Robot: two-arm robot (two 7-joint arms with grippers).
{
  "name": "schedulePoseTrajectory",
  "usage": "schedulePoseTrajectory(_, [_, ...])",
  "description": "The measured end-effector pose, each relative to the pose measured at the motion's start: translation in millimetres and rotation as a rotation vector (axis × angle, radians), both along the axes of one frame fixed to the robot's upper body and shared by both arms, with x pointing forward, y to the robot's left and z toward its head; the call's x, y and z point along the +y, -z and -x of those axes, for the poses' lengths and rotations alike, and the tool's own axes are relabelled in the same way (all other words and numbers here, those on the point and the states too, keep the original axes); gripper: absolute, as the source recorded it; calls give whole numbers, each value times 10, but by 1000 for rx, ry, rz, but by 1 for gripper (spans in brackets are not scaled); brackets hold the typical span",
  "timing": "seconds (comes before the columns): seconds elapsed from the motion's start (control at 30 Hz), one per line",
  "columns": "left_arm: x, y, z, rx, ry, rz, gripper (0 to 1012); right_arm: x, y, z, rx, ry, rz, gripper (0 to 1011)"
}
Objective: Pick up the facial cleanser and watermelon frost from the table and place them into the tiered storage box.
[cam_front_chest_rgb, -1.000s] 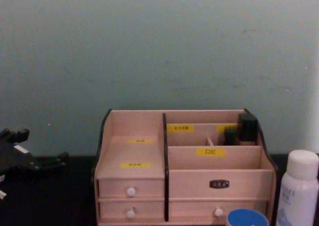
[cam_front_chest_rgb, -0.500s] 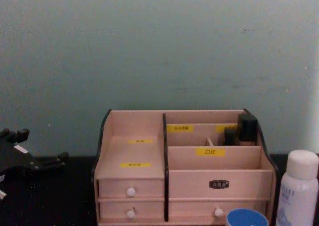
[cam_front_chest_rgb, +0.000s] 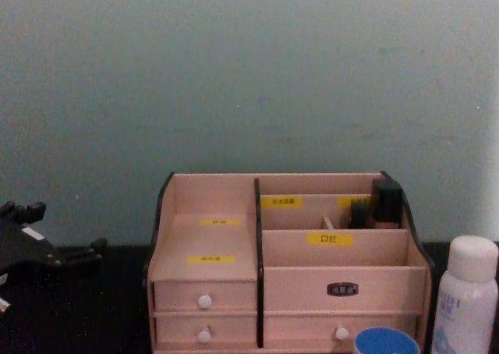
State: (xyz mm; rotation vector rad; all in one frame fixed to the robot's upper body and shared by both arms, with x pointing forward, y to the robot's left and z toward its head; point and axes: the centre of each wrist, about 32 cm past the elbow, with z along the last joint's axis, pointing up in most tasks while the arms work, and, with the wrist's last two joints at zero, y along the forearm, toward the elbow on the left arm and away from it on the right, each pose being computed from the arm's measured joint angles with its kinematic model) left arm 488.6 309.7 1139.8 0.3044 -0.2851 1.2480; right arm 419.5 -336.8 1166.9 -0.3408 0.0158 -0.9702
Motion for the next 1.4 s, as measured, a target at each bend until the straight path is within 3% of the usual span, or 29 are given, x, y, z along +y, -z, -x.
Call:
schedulePoseTrajectory(0.43, [0, 0, 0, 0, 0, 0, 1001, 122, 63, -140, 24, -58, -85, 1003])
schedulePoseTrajectory(1.4, [0, 0, 0, 0, 0, 0, 1001, 273, 143, -409, 10, -95, -110, 1003])
